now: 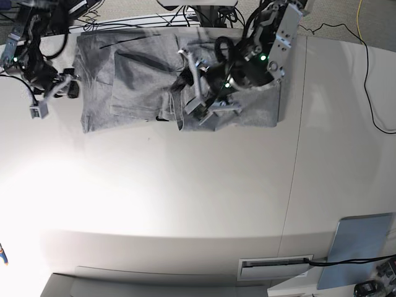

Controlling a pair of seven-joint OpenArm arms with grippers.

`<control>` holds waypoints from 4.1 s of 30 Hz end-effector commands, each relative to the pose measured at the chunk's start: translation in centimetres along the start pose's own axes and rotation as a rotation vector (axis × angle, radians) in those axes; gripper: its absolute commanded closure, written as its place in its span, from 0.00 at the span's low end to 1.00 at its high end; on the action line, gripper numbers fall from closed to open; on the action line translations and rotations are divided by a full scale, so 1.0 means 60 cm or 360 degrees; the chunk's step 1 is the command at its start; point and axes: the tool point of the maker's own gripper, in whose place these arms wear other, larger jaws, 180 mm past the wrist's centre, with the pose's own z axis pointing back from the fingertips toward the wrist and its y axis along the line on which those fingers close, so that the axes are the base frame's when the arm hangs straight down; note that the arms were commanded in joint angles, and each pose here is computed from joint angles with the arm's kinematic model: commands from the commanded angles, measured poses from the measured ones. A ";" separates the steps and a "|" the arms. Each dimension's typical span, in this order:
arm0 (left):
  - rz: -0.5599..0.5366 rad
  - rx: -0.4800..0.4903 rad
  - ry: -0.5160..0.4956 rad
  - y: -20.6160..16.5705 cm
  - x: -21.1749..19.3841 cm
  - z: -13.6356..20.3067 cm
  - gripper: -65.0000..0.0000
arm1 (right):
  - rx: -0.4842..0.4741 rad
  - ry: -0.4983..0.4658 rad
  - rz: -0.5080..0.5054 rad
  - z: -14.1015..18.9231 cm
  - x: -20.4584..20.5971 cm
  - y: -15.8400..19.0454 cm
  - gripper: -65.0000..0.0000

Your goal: Fold the T-shirt properly

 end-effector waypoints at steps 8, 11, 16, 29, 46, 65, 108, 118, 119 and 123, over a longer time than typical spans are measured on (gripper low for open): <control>0.0008 -0.0006 0.0035 -0.006 -0.028 0.011 0.51 | 0.0205 0.0073 -0.0167 -0.013 -0.028 0.010 0.54; 0.0008 -0.0005 0.0020 -0.005 -0.025 0.011 0.51 | 0.0336 0.0079 -0.0184 -0.009 -0.027 0.034 0.54; 0.0008 -0.0004 0.0018 -0.005 -0.024 0.011 0.51 | 0.0428 0.0078 -0.0212 -0.012 -0.032 0.058 0.54; 0.0007 -0.0003 0.0013 -0.005 -0.023 0.011 0.51 | 0.0598 0.0225 -0.0123 -0.055 -0.074 0.146 0.54; 0.0083 0.0172 0.0100 0.043 -0.065 0.031 0.51 | 0.0265 0.0157 0.0074 -0.051 -0.024 0.060 1.00; 0.0367 0.0261 -0.0003 0.091 -0.153 0.017 0.51 | 0.0277 -0.0311 0.0421 0.041 0.107 0.199 1.00; 0.0475 0.0599 0.0023 0.213 -0.155 0.081 0.54 | 0.0573 -0.0597 0.0575 0.014 0.123 0.476 0.60; 0.0400 -0.0249 -0.0305 0.043 -0.036 0.081 1.00 | 0.0054 -0.0606 0.0637 -0.029 0.187 0.302 0.94; 0.0380 -0.0297 -0.0283 0.025 -0.036 0.073 1.00 | 0.0042 -0.0596 0.0632 -0.040 0.194 0.296 0.96; 0.0284 -0.0411 -0.0159 -0.039 -0.047 0.040 1.00 | 0.0028 -0.0551 0.0589 -0.082 0.233 0.279 0.98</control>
